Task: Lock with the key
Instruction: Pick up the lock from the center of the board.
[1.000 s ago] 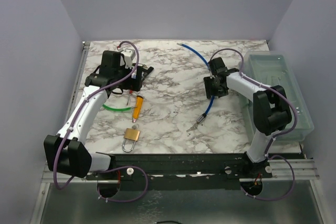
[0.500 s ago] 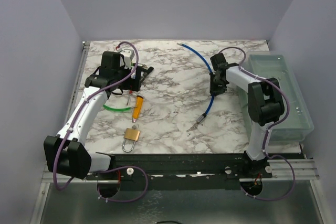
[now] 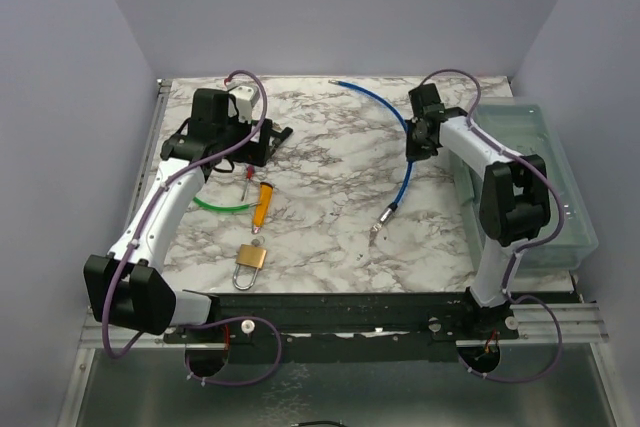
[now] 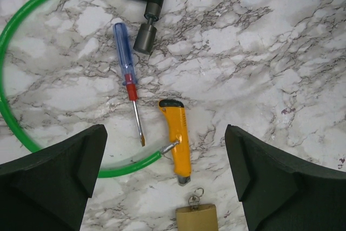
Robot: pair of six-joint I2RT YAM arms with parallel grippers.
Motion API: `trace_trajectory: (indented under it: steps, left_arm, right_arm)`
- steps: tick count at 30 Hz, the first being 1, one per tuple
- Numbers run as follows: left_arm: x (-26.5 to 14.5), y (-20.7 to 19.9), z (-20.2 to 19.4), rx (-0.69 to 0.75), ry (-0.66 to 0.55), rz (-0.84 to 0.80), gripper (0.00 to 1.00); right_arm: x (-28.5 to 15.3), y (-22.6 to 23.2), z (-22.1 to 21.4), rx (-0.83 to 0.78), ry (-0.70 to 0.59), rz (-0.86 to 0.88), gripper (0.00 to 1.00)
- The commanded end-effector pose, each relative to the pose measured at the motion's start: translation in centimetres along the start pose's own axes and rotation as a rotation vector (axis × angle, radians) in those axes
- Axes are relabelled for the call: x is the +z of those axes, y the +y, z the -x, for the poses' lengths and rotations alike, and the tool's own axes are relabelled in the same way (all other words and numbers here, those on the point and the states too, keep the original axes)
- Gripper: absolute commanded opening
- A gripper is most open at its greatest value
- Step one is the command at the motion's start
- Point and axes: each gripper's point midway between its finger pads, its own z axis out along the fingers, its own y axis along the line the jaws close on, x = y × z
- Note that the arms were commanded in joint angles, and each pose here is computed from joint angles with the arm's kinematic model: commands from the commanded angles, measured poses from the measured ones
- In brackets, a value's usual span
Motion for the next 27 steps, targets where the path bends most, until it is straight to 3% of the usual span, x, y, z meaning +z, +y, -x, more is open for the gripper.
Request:
trace_trajectory:
  steps: [1,5,12,20,27]
  left_arm:
    - [-0.4,-1.2,3.5,0.1,-0.083,-0.081,0.99]
    - [-1.1,-3.1,4.6,0.177,-0.105,-0.198,0.99]
    - [-1.4,-4.9,6.9,0.225,-0.153,-0.312,0.99]
    - [-1.5,-7.2,9.5,0.408,-0.239,-0.463,0.99]
    - [0.0,-9.6,14.8,0.577,-0.414,-0.562,0.99]
  right_arm:
    - [-5.2,0.8,7.1,-0.087,-0.258,0.061,0.0]
    - [-8.2,2.2,8.8,-0.22,-0.337,0.157,0.0]
    - [-12.6,0.9,12.3,-0.35,-0.541,0.087,0.0]
    - [-18.2,0.4,14.0,-0.476,-0.76,0.064,0.0]
    - [-22.4,1.2,14.0,-0.547,-0.888,0.119,0.0]
